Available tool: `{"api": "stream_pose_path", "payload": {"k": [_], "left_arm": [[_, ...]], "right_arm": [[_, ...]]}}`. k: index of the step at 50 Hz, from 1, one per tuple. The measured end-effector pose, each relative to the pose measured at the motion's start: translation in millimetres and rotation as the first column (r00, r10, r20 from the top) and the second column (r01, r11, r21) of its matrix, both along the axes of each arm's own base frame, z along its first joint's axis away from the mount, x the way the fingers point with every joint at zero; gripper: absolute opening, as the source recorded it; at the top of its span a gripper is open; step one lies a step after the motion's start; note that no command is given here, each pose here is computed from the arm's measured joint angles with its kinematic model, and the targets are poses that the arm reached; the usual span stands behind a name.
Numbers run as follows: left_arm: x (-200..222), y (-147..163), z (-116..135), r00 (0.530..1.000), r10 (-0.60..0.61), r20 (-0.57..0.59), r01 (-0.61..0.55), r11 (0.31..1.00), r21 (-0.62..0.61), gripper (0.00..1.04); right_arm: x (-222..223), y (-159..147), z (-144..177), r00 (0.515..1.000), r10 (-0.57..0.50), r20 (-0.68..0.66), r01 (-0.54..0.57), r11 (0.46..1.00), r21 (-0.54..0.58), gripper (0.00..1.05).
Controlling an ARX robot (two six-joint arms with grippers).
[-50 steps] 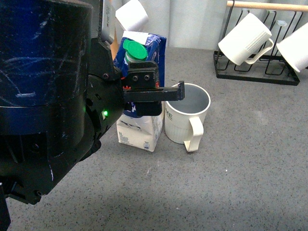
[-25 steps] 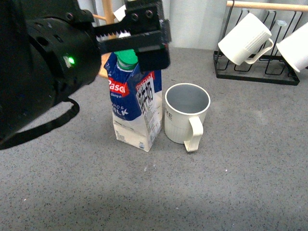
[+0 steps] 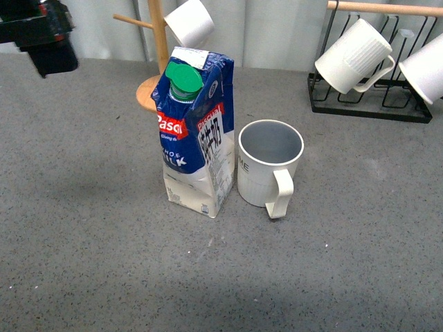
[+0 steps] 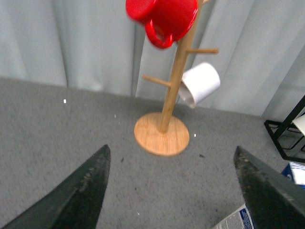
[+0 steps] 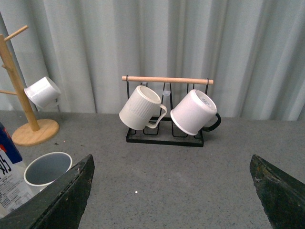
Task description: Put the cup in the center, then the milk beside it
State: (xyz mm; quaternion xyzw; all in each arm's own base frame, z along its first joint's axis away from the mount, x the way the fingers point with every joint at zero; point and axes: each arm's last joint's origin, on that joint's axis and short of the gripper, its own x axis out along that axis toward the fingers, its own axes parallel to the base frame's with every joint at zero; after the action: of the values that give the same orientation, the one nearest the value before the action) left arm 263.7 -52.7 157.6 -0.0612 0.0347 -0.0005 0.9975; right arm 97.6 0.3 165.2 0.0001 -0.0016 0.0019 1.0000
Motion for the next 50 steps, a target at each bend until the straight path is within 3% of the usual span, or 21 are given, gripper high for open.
{"api": "stream_pose_path", "payload": {"k": [3,12,19,50], "left_arm": [[-9,5,3,0.999,-0.009,0.043,0.008,0.999,0.038,0.7],[-48,26,4,0.998,-0.007,0.057,0.001,0.995,0.104,0.27],[-64,33,4,0.998,-0.001,0.055,-0.004,0.994,0.107,0.05],[-117,52,6,0.998,-0.005,0.058,-0.001,0.993,0.115,0.04]], "right_arm": [[0,0,0,1.0,0.0,0.0,0.0,1.0,0.0,0.95],[0,0,0,1.0,0.0,0.0,0.0,1.0,0.0,0.95],[0,0,0,1.0,0.0,0.0,0.0,1.0,0.0,0.95],[0,0,0,1.0,0.0,0.0,0.0,1.0,0.0,0.95]]}}
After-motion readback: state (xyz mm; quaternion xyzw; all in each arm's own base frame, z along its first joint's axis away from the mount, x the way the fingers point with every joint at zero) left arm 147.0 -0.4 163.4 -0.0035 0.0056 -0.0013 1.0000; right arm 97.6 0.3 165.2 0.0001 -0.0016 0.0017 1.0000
